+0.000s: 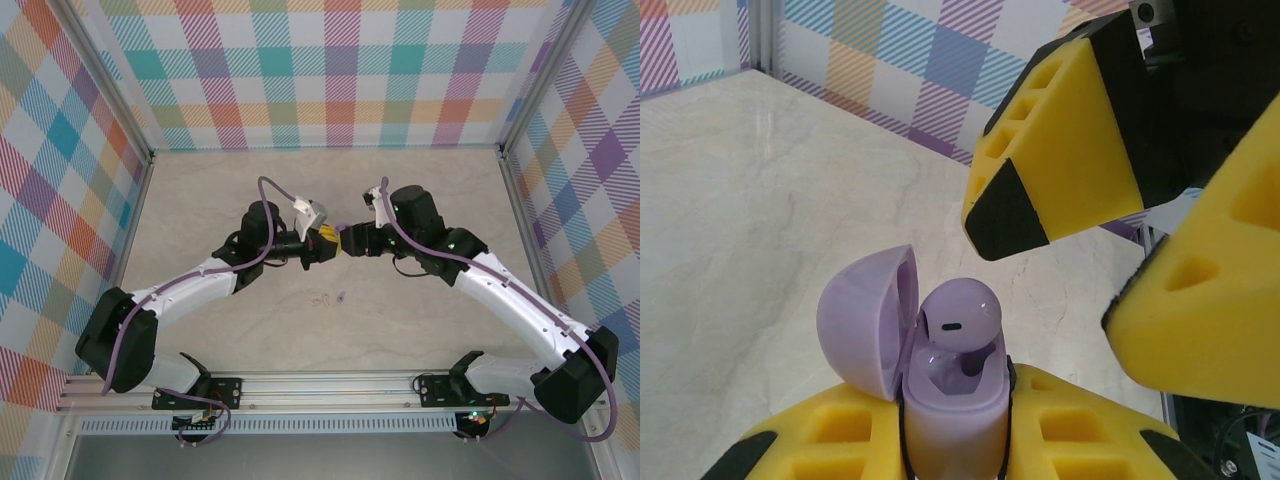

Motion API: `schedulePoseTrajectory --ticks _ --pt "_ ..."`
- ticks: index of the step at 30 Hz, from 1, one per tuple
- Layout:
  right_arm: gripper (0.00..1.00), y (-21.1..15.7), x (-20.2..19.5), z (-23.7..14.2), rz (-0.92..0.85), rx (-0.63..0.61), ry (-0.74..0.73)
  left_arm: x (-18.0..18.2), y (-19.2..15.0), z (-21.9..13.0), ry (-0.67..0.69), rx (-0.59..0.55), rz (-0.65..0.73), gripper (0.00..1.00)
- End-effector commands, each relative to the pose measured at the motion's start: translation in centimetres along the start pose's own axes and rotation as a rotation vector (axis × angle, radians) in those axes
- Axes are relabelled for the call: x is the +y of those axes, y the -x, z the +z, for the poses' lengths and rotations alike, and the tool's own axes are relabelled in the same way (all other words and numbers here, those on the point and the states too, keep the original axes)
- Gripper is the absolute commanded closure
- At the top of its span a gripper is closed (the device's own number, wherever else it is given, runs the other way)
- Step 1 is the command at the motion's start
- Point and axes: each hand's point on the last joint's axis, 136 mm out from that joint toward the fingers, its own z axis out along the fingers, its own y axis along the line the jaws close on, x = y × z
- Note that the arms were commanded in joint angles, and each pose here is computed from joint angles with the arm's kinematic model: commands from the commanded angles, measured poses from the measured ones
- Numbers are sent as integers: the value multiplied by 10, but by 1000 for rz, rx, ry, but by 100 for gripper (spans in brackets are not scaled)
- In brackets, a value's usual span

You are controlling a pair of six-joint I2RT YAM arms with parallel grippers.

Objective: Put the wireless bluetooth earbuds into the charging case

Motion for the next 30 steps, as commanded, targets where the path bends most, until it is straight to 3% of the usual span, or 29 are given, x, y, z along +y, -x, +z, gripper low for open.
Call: schedulePoseTrajectory --ticks 1,13,30 --pt "38 16 17 -16 -31 -39 43 -9 8 -5 -2 -21 45 93" --pt "60 9 1 -10 -5 -7 -35 -12 13 -7 -7 -31 56 94" --pt "62 6 -2 -1 13 19 -38 -24 10 -8 -58 -21 86 93"
